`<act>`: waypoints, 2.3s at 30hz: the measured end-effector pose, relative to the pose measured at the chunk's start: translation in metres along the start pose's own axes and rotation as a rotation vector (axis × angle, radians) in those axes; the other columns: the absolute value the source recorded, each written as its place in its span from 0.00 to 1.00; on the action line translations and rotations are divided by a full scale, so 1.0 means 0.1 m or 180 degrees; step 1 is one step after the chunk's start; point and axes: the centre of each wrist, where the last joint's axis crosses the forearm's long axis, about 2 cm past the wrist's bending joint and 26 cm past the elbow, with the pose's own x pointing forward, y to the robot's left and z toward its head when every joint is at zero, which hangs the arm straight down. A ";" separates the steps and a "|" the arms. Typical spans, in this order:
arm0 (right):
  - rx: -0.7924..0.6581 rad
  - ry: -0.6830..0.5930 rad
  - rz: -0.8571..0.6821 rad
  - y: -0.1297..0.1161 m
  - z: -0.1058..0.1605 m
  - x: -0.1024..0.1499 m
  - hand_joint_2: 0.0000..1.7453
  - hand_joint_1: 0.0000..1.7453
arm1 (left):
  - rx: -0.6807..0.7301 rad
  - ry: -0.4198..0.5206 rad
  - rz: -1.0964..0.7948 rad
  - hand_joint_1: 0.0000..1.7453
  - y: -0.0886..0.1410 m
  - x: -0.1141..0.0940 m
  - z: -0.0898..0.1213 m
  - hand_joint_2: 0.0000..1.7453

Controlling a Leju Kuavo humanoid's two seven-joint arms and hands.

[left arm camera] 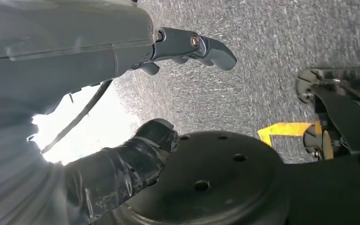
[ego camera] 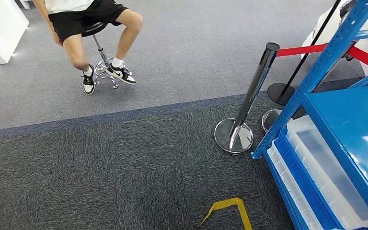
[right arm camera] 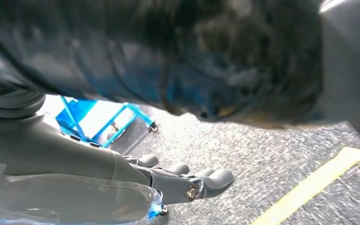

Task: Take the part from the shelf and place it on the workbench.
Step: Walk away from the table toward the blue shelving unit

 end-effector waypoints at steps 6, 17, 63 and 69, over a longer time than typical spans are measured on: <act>0.0018 0.0020 0.0056 0.02 -0.01 0.00 0.00 0.00 | -0.0034 0.0007 0.0077 0.00 -0.02 -0.03 -0.01 1.00; 0.0016 -0.0007 0.0036 0.02 -0.01 0.00 0.00 0.00 | -0.0076 -0.0003 0.0040 0.00 -0.05 -0.02 -0.01 1.00; 0.0023 -0.0428 -0.1551 -0.02 0.00 0.00 0.00 0.00 | 0.0296 0.0095 -0.2500 0.00 0.11 0.05 0.02 1.00; 0.0025 -0.0434 -0.1542 -0.02 0.00 0.00 0.00 0.00 | 0.0275 0.0137 -0.2442 0.00 0.10 0.03 0.01 1.00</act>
